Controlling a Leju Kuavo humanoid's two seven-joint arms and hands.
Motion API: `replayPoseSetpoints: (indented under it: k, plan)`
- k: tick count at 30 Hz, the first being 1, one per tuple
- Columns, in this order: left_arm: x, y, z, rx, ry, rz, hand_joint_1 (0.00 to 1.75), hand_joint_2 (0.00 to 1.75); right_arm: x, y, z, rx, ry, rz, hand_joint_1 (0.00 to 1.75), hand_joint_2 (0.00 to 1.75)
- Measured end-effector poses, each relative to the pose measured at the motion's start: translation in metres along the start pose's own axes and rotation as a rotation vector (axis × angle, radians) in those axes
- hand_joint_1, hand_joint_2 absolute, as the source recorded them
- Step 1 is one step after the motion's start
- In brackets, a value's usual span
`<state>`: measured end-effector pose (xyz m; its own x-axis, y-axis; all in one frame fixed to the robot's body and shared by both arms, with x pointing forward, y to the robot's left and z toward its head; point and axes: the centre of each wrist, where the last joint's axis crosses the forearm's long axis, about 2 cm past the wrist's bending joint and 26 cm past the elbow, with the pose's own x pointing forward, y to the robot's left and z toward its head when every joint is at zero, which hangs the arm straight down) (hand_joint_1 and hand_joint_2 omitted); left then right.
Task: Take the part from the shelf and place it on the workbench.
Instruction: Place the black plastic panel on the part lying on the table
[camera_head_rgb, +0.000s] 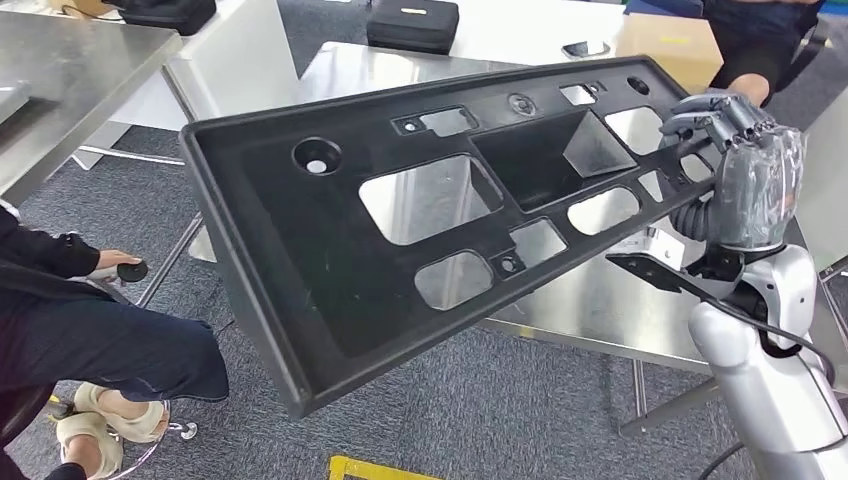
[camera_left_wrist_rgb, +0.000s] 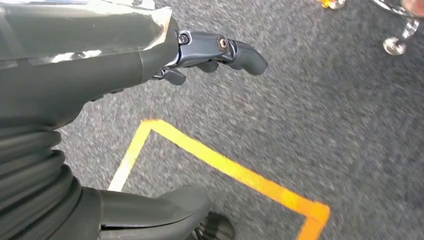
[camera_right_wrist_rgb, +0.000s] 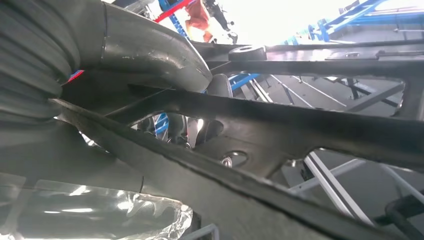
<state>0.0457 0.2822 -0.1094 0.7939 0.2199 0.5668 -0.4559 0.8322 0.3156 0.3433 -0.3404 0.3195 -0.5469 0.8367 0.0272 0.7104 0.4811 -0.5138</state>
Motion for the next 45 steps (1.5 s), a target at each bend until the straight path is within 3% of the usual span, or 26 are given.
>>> replayPoseSetpoints:
  k: [16,27,33,36,40,45]
  plan:
    - [-0.007,0.003,0.002,0.009,0.018,-0.003,0.0,1.75,0.002,0.003,0.002,0.006,0.004,0.001,1.75,1.75]
    - [-0.014,0.006,0.005,0.012,0.034,-0.009,0.0,1.75,0.002,0.011,0.018,0.058,0.033,-0.003,1.75,1.75]
    - [-0.005,-0.001,0.004,-0.004,0.016,0.004,0.0,1.75,-0.006,0.003,0.012,0.041,0.037,0.039,1.75,1.75]
    - [-0.005,-0.001,0.004,-0.007,0.014,0.006,0.0,1.75,-0.021,-0.002,0.015,0.054,0.109,0.091,1.75,1.75]
    - [-0.005,-0.001,0.004,-0.008,0.017,0.006,0.0,1.75,-0.062,-0.019,0.026,0.049,0.238,0.156,1.75,1.75]
    - [-0.005,-0.003,0.004,-0.018,0.032,0.005,0.0,1.75,-0.111,-0.052,0.058,0.033,0.348,0.22,1.75,1.75]
